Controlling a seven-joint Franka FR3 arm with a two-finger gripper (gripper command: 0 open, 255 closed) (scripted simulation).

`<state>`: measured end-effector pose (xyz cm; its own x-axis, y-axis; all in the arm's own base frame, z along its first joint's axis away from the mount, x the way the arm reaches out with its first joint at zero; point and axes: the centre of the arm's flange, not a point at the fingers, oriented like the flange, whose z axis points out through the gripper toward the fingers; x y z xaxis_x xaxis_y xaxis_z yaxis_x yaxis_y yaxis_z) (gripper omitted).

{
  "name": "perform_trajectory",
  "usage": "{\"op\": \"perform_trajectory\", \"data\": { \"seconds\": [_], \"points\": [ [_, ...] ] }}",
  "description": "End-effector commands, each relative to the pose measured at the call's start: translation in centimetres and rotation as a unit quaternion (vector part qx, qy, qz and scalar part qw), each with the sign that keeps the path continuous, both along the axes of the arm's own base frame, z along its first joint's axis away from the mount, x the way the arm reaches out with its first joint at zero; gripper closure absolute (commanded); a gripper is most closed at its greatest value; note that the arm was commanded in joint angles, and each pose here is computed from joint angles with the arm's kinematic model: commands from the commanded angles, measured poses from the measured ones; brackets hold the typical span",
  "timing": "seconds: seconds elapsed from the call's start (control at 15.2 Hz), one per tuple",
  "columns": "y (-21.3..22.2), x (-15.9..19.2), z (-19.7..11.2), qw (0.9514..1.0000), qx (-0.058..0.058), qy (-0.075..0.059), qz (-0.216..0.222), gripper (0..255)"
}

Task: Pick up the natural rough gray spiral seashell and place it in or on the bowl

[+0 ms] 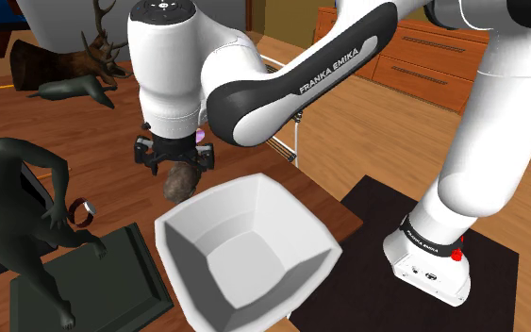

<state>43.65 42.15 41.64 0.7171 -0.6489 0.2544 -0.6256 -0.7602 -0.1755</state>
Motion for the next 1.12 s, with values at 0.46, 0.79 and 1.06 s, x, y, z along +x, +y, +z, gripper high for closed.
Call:
{"op": "perform_trajectory", "data": {
  "seconds": [0.46, 0.79, 1.06],
  "points": [
    [-0.03, 0.1, -0.31, 1.0, 0.0, 0.0, 0.0, 255],
    [-0.05, 0.13, -0.33, 1.0, 0.0, 0.0, 0.0, 255],
    [-0.03, 0.1, -0.32, 1.0, 0.0, 0.0, 0.0, 255]
  ]
}}
